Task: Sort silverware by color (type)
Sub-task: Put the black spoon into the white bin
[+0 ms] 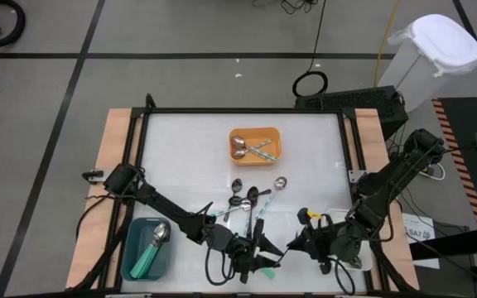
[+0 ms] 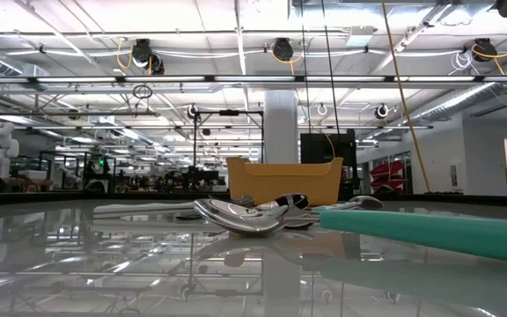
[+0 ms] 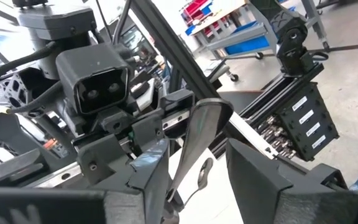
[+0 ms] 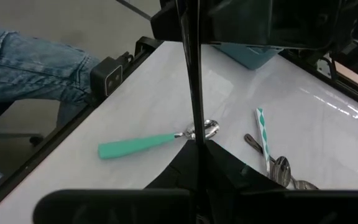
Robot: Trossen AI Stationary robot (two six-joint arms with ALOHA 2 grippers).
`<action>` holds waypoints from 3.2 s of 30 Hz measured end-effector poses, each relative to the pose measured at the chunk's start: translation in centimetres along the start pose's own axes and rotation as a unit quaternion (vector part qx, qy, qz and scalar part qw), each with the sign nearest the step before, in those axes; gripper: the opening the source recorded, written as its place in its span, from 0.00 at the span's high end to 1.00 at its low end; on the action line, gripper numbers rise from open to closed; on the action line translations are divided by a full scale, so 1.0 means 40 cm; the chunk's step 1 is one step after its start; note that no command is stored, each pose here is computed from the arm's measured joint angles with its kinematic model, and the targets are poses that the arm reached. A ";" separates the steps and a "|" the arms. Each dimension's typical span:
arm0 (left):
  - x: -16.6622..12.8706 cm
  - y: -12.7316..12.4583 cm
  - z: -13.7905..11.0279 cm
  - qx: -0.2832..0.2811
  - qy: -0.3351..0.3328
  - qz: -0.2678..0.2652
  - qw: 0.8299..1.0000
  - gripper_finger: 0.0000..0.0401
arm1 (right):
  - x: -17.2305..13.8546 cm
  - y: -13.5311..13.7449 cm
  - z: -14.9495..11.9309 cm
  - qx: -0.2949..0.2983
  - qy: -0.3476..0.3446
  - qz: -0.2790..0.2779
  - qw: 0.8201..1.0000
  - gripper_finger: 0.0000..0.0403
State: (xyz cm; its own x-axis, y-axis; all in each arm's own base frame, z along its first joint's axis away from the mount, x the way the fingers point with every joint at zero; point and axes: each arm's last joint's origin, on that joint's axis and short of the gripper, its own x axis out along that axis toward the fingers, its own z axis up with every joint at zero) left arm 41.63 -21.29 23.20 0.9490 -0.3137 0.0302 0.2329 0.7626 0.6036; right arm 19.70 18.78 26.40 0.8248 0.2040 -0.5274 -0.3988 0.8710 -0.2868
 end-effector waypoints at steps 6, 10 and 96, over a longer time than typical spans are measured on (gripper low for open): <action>0.000 0.004 0.004 -0.006 -0.009 0.006 1.000 0.69 | 0.001 -0.003 0.006 -0.004 -0.010 -0.002 1.000 0.98; 0.000 0.006 0.005 -0.007 -0.013 0.009 1.000 0.71 | 0.004 -0.008 0.005 -0.002 -0.009 -0.006 1.000 0.98; -0.005 0.104 -0.083 -0.232 0.134 0.308 0.913 1.00 | 0.004 -0.084 -0.048 0.141 0.042 -0.297 0.943 0.71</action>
State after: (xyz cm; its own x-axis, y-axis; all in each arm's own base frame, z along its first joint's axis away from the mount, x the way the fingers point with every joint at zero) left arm 43.11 -16.17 23.05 0.9334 0.3585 0.0160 -0.3573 0.9243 0.1341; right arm 20.38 15.01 25.74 0.8299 -0.3834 -0.4053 0.2564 0.9073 -0.3332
